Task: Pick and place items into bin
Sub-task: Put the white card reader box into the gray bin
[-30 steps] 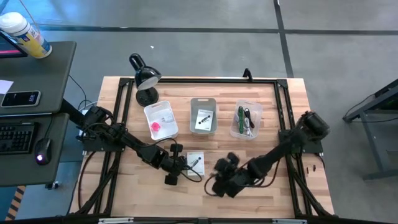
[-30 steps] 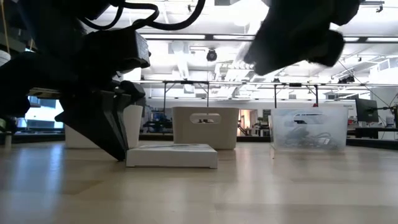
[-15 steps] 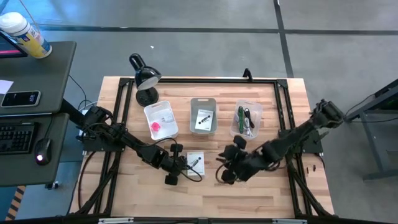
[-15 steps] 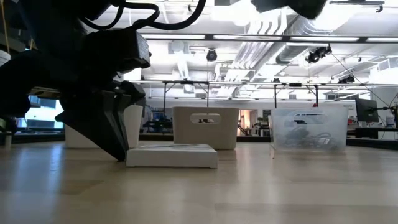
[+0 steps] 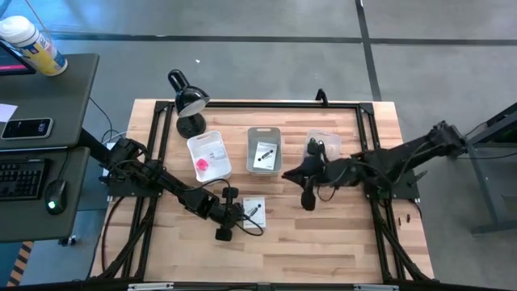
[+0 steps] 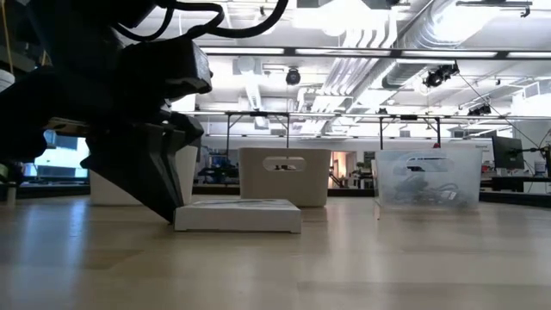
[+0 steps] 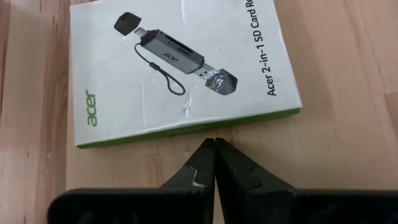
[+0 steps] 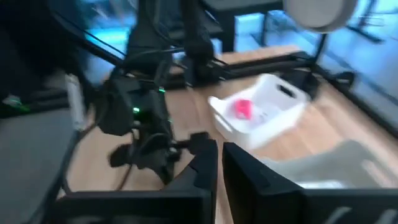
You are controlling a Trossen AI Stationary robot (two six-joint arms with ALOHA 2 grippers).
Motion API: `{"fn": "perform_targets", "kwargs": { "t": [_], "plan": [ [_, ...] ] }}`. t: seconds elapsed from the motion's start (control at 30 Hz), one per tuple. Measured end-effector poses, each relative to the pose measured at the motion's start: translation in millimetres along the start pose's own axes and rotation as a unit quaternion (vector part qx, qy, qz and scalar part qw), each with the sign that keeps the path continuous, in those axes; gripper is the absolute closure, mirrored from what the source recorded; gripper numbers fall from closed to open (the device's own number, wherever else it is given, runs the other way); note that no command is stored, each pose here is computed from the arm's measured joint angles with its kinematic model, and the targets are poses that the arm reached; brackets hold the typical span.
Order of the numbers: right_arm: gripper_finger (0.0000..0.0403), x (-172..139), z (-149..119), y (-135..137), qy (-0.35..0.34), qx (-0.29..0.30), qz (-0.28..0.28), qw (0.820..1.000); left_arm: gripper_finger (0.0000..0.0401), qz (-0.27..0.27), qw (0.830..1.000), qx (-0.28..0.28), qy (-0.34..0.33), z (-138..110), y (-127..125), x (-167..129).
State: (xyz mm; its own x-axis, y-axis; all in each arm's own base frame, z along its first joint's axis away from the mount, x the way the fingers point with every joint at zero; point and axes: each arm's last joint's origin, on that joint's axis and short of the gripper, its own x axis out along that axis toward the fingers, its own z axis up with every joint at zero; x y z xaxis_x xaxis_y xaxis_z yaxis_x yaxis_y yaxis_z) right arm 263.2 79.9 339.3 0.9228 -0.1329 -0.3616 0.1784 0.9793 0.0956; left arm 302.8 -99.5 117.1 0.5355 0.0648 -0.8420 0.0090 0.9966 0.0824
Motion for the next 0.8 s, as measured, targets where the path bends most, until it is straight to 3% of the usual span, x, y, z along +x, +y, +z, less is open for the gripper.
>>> {"fn": "perform_targets", "kwargs": {
  "t": [0.17, 0.33, 0.53, 0.8],
  "plan": [
    [0.0399, 15, -54, -26, -0.075, 0.072, 0.067, 0.992, 0.0401, 0.000, 1.000, -0.014, 0.000, 0, 0, 0],
    [0.0399, 10, -101, -41, -0.148, 0.169, 0.105, 0.969, 0.0401, -0.004, 1.000, -0.018, 0.000, 0, 0, 0],
    [0.0390, 7, -156, -38, -0.106, 0.292, 0.084, 0.947, 0.0401, 0.007, 1.000, -0.015, -0.009, 2, 0, 0],
    [0.0393, 26, -176, -11, -0.046, 0.363, 0.072, 0.928, 0.0401, 0.013, 1.000, -0.008, -0.010, 2, 0, 0]
  ]
}}
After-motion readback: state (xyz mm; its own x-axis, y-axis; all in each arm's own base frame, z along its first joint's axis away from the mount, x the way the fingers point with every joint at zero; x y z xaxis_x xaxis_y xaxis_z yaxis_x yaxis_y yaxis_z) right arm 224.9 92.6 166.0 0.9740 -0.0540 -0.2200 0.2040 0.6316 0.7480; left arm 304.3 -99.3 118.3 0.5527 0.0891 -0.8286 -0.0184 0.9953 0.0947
